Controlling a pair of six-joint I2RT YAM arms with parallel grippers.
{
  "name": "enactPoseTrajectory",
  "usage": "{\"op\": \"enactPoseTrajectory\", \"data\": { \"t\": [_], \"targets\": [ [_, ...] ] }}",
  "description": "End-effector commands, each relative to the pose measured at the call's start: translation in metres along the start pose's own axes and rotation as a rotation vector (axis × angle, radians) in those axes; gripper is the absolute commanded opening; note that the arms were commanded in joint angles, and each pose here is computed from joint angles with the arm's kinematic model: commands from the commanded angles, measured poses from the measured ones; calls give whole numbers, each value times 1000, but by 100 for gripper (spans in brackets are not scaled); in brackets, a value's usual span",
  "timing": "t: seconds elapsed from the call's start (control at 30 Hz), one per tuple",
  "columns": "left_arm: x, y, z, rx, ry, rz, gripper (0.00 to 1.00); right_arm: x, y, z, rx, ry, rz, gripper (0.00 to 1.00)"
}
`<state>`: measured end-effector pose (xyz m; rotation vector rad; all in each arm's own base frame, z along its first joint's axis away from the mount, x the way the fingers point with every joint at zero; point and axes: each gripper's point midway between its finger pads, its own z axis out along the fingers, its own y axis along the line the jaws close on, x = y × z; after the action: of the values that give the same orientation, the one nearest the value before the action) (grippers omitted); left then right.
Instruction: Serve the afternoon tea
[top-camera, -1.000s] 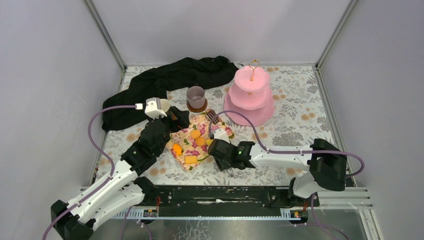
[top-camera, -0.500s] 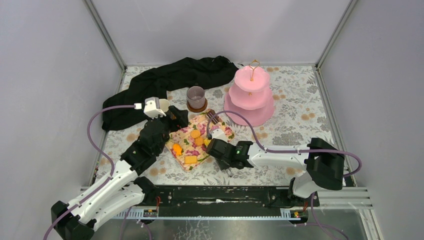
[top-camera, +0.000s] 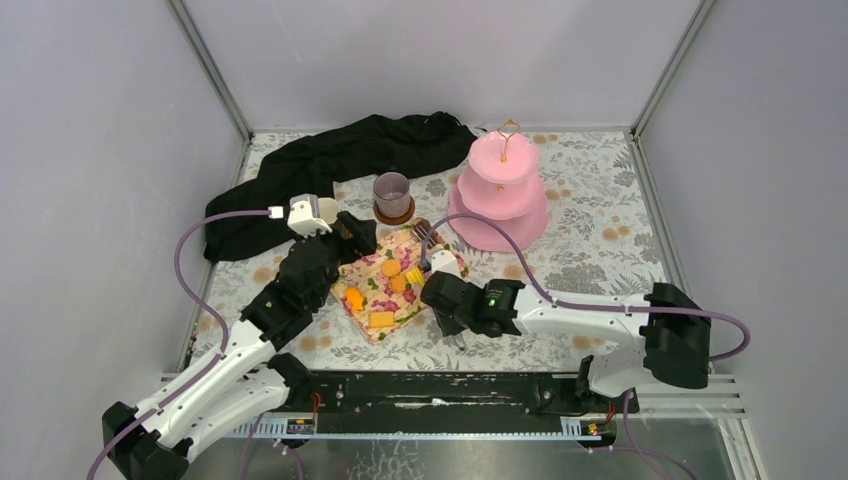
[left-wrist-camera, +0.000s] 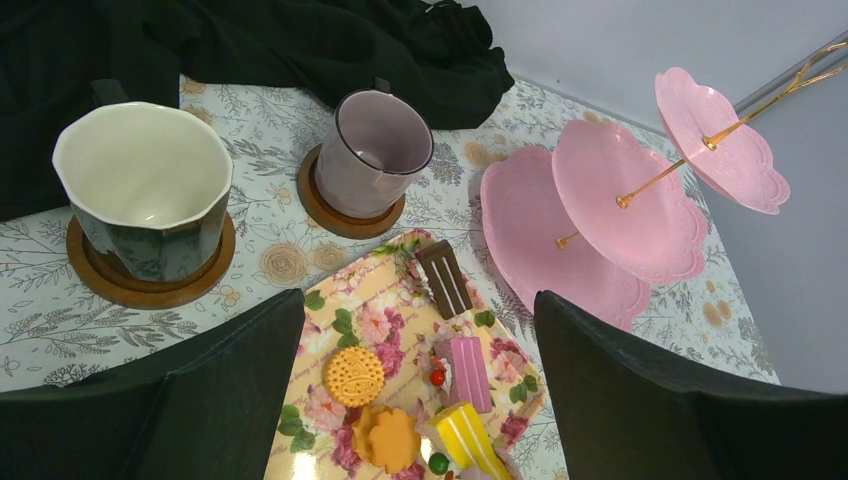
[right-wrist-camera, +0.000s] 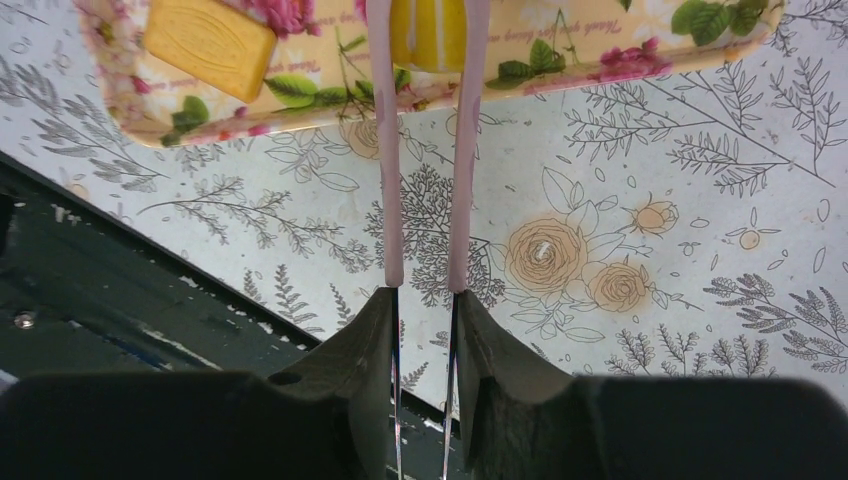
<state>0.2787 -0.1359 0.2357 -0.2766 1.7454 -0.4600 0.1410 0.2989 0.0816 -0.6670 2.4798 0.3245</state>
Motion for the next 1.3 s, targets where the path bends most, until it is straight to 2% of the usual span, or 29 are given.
{"op": "enactPoseTrajectory", "data": {
  "t": [0.0, 0.87, 1.27],
  "targets": [
    [-17, -6, 0, 22, -63, -42, 92, -32, 5, -24, -23, -91, 53, 20],
    [-17, -2, -1, 7, -68, -49, 92, -52, -10, -76, -13, -216, 161, 15],
    [-17, -3, -1, 10, -67, -48, 92, -83, -45, -111, 138, -353, 241, 16]
  ]
}}
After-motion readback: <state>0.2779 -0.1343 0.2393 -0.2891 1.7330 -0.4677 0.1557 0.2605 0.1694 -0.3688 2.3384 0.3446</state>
